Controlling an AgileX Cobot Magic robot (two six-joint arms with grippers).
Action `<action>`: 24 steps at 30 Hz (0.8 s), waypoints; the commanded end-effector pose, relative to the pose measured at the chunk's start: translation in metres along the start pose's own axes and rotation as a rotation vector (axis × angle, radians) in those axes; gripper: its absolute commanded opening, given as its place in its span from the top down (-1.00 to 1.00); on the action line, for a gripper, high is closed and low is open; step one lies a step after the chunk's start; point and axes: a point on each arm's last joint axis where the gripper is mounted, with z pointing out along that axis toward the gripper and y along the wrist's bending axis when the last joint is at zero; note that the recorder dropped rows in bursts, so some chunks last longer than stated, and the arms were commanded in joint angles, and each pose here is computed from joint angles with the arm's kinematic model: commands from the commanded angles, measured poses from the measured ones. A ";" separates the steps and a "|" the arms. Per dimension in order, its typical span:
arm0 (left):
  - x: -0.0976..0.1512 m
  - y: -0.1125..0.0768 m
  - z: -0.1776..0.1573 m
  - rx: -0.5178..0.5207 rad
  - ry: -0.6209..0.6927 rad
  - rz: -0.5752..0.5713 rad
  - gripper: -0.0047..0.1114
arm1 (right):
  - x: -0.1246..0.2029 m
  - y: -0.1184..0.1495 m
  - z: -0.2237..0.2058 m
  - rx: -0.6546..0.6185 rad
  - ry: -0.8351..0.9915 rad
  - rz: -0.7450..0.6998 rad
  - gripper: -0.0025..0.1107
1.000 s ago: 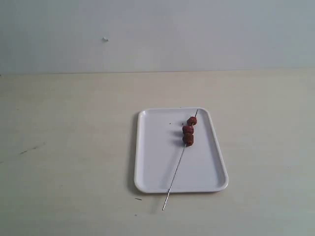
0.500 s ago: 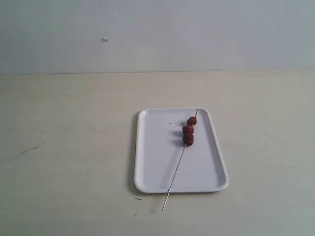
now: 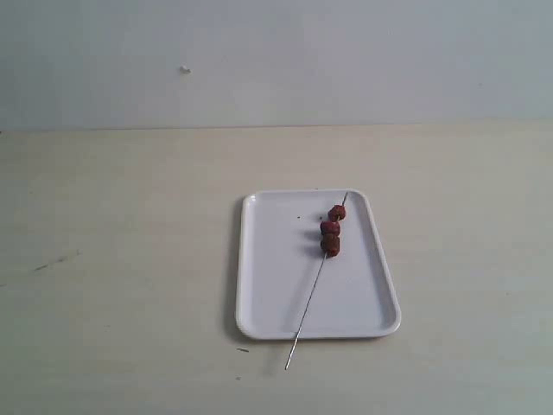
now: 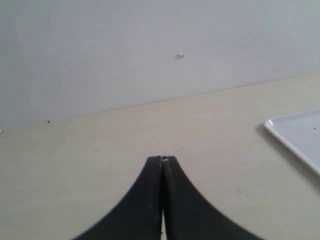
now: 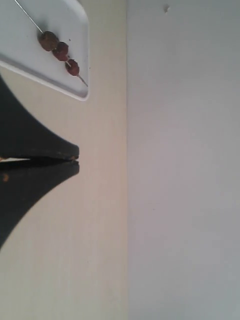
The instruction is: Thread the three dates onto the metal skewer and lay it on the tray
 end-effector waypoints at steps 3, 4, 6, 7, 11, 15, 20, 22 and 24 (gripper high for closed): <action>0.000 0.000 0.000 0.000 -0.006 -0.010 0.92 | 0.009 -0.001 -0.002 0.011 0.069 -0.002 0.96; 0.000 0.000 0.000 0.000 -0.006 -0.010 0.92 | 0.009 -0.001 -0.002 0.011 0.071 0.008 0.96; 0.000 0.000 0.000 0.000 -0.006 -0.010 0.92 | 0.010 -0.001 -0.003 0.012 0.084 0.011 0.96; 0.000 0.000 0.000 0.000 -0.006 -0.010 0.92 | 0.010 -0.001 -0.003 0.012 0.084 0.011 0.96; 0.000 0.000 0.000 0.000 -0.006 -0.010 0.92 | 0.010 -0.001 -0.003 0.012 0.084 0.011 0.96; 0.000 0.000 0.000 0.000 -0.006 -0.010 0.92 | 0.010 -0.001 -0.003 0.012 0.084 0.011 0.96; 0.001 0.000 0.000 0.001 -0.004 -0.010 0.92 | 0.010 -0.001 -0.003 0.012 0.084 0.011 0.96; 0.001 0.000 0.000 0.001 -0.004 -0.010 0.92 | 0.010 -0.001 -0.003 0.012 0.084 0.011 0.96; 0.001 0.000 0.000 0.001 -0.004 -0.010 0.92 | 0.010 -0.001 -0.003 0.012 0.084 0.011 0.96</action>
